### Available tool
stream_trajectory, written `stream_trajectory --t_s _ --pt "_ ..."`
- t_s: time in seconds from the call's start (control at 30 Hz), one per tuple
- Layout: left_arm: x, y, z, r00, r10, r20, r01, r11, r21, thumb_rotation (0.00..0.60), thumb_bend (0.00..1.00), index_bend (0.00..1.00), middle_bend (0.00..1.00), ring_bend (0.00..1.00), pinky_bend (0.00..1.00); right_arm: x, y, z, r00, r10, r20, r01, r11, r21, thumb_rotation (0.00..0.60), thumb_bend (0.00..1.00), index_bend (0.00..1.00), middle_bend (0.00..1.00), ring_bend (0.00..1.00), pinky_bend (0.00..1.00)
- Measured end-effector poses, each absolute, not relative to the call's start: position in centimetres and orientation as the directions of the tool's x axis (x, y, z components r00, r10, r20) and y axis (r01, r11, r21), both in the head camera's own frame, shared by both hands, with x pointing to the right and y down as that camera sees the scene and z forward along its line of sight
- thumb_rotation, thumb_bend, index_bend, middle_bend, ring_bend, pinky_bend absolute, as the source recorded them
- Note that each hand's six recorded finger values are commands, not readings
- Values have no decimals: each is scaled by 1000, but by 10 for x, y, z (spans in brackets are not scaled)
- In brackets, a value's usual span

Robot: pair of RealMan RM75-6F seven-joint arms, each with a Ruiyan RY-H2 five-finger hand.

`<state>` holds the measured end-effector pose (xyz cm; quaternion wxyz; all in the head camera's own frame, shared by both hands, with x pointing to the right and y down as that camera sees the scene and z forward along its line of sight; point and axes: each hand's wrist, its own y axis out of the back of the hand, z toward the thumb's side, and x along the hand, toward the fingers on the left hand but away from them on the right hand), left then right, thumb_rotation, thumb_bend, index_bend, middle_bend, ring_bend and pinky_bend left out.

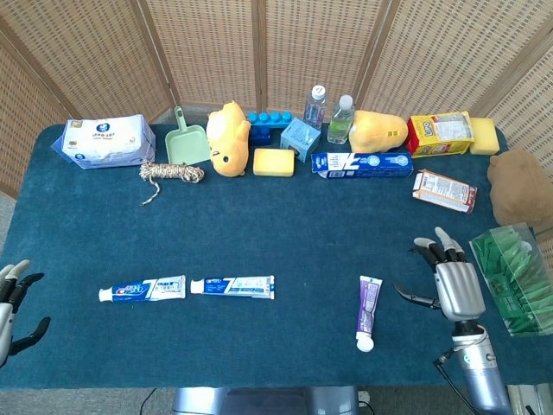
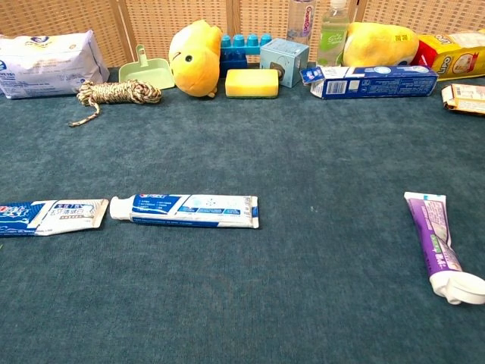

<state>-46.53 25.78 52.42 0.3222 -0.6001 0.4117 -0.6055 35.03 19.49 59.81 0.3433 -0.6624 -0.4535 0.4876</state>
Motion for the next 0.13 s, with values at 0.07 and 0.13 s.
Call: stream_trajectory --t_s 0.07,0.13 --pt "-464 257 525 -69 -884 463 -105 -455 -884 600 264 184 91 85 122 350 196 599 113 934 -339 268 -357 -895 267 225 339 274 60 159" --pt "-463 256 527 -65 -883 465 -106 -458 -883 600 264 184 90 85 122 350 197 600 111 932 -346 270 -363 -892 266 226 340 274 63 159"
